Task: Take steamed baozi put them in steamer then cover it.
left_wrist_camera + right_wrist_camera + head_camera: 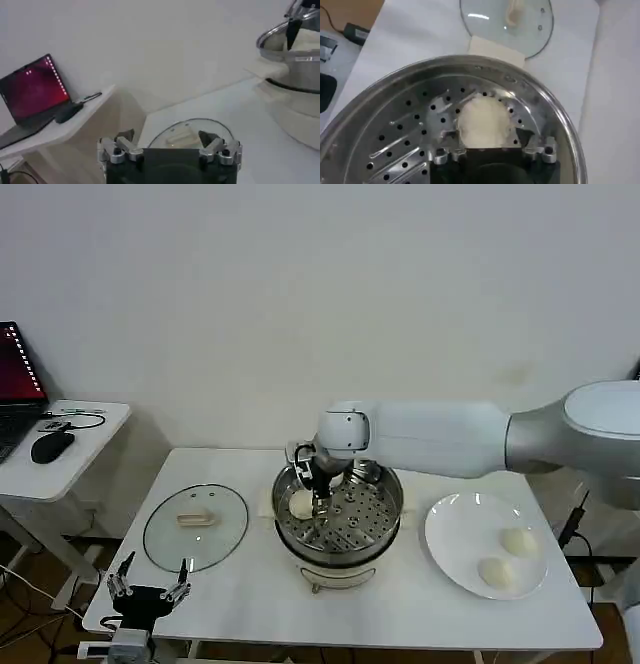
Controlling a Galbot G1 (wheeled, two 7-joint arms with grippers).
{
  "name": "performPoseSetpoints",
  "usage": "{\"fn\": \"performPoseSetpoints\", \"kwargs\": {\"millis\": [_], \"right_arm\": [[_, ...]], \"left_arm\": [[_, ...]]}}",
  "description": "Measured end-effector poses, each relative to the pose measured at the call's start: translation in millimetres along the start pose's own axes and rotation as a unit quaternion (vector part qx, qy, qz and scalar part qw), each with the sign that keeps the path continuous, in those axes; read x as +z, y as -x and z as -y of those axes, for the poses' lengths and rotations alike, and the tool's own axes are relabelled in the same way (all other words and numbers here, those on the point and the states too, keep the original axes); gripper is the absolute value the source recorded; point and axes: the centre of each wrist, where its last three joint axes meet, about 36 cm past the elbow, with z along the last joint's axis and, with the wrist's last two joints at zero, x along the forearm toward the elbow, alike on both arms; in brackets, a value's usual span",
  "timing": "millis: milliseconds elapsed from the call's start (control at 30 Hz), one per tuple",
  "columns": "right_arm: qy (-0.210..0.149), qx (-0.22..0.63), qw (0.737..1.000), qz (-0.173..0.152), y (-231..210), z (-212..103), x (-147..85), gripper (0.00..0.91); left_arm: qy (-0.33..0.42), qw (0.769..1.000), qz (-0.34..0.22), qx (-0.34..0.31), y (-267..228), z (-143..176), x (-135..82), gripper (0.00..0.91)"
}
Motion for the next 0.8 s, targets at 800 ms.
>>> {"fn": "performPoseSetpoints", "kwargs": {"millis": [800], "right_arm": [[-0.064,0.08,0.994,-0.039,-129.8,-84.2,220.1,0.907]], "left_arm": [[0.019,1.0,-0.001,0.023,0.0,6.1,1.1,0.907]]}}
